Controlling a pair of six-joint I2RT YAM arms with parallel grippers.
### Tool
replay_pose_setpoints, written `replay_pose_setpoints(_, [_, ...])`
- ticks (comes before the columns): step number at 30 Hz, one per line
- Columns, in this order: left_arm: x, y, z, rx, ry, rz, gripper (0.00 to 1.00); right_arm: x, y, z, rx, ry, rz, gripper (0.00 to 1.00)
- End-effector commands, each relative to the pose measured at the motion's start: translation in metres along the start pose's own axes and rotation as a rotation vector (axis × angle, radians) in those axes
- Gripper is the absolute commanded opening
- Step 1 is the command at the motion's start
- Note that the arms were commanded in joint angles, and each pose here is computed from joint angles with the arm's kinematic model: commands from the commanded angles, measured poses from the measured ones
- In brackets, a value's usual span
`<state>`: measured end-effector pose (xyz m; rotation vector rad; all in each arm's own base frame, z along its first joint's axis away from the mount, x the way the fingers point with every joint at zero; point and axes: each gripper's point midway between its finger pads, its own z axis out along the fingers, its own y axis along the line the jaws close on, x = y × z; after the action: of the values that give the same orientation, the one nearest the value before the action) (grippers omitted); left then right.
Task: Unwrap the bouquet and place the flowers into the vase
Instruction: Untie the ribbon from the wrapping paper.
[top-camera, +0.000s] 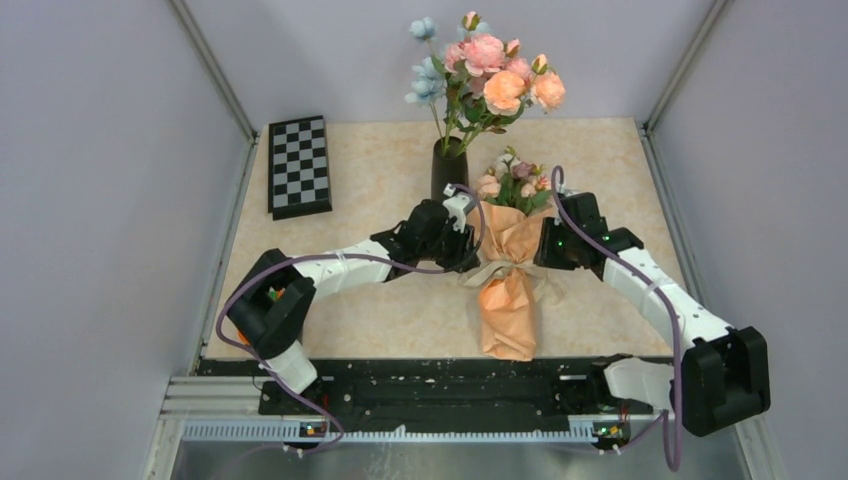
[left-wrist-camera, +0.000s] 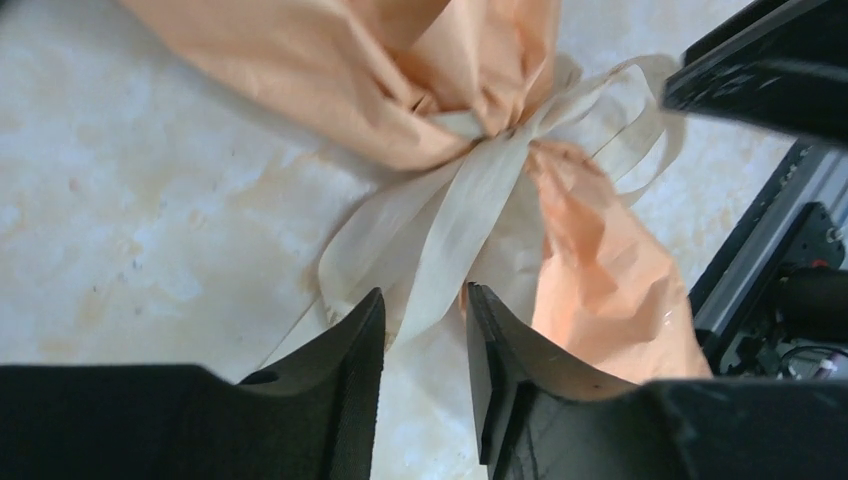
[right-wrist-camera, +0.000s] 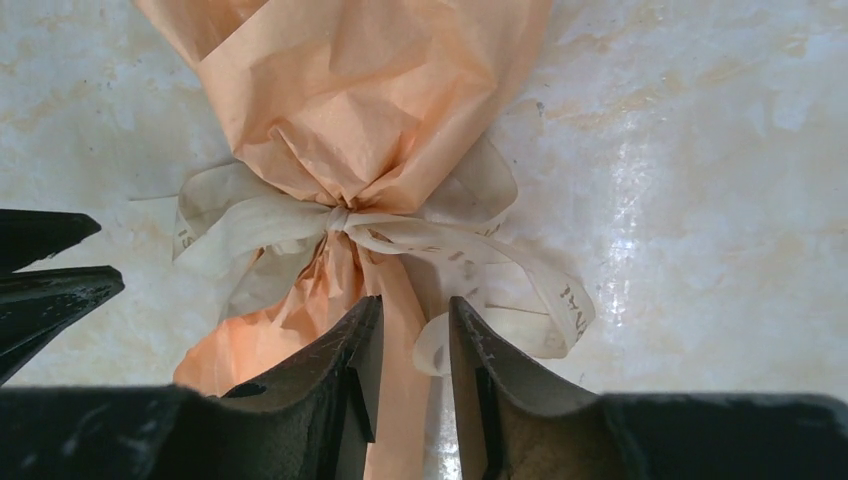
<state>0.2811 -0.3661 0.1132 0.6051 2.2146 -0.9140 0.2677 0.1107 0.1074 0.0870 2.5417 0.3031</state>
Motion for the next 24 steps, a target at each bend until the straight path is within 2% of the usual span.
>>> replay_pose_setpoints(1, [0.011, 0.008, -0.01, -0.023, -0.005, 0.032, 0.43, -0.021, -0.001, -0.023, 0.03, -0.101, 0.014, 0.35])
replay_pose_setpoints(6, [0.029, 0.008, -0.006, 0.034, 0.003, 0.088, 0.54, -0.022, -0.004, -0.031, 0.031, -0.149, 0.051, 0.42])
replay_pose_setpoints(10, [0.036, 0.009, 0.002, 0.072, -0.01, 0.161, 0.59, -0.022, 0.0, -0.034, 0.005, -0.167, 0.071, 0.44])
replay_pose_setpoints(20, [0.048, 0.023, 0.007, 0.029, -0.006, 0.299, 0.59, -0.019, 0.002, -0.031, -0.01, -0.157, 0.084, 0.46])
replay_pose_setpoints(24, [0.052, 0.014, 0.011, 0.053, 0.002, 0.337, 0.6, -0.019, 0.003, -0.029, -0.014, -0.157, 0.085, 0.47])
